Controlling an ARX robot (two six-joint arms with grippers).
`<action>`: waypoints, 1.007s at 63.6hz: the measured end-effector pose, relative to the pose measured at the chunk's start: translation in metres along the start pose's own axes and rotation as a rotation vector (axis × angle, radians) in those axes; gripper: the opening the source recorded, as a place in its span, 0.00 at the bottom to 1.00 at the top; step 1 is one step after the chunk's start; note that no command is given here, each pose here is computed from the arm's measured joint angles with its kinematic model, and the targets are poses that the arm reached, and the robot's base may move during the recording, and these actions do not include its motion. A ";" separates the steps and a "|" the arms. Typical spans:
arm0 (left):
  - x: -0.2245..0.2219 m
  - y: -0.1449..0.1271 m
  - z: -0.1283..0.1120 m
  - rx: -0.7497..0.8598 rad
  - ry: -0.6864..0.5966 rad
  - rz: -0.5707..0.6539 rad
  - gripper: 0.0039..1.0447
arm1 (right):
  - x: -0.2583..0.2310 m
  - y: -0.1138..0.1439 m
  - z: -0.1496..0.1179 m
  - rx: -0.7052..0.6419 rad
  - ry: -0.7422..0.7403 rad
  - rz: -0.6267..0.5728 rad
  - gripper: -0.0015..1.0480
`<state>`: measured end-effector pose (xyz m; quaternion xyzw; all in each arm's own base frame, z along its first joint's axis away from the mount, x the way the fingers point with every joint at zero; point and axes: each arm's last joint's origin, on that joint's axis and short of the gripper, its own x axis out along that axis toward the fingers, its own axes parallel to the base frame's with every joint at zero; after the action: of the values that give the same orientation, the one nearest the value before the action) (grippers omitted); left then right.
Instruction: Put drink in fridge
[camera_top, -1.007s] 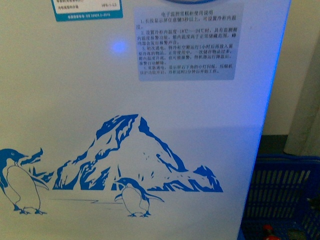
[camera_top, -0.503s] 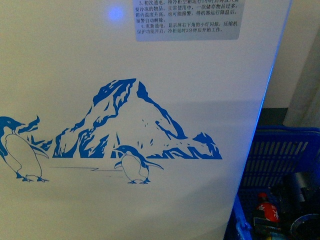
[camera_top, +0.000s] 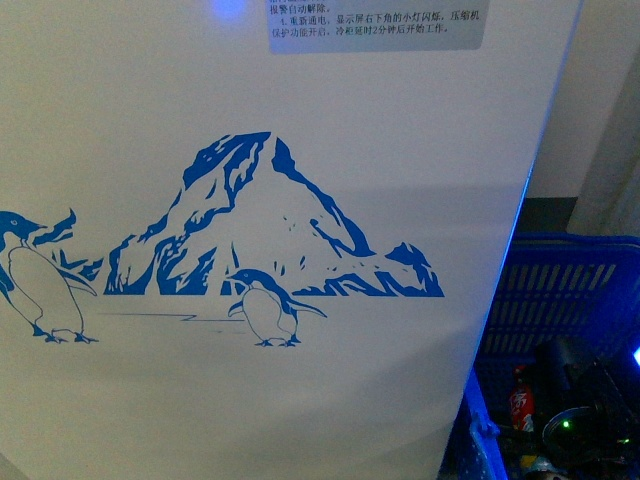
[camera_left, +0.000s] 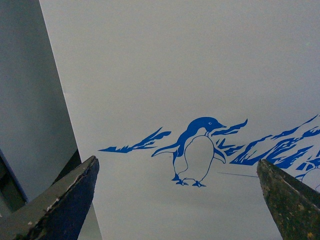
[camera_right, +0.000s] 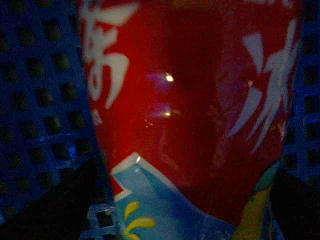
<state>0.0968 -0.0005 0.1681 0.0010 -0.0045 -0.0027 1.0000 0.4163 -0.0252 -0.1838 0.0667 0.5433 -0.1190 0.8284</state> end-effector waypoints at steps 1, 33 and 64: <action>0.000 0.000 0.000 0.000 0.000 0.000 0.92 | 0.001 0.000 -0.001 -0.001 0.006 -0.005 0.93; 0.000 0.000 0.000 0.000 0.000 0.000 0.92 | -0.001 0.001 -0.005 -0.013 0.075 0.015 0.56; 0.000 0.000 0.000 0.000 0.000 0.000 0.92 | -0.220 -0.038 0.059 -0.072 -0.338 0.015 0.38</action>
<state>0.0968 -0.0005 0.1681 0.0010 -0.0045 -0.0027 1.0000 0.3743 -0.0489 0.0425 0.0199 0.3996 -0.1027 0.9107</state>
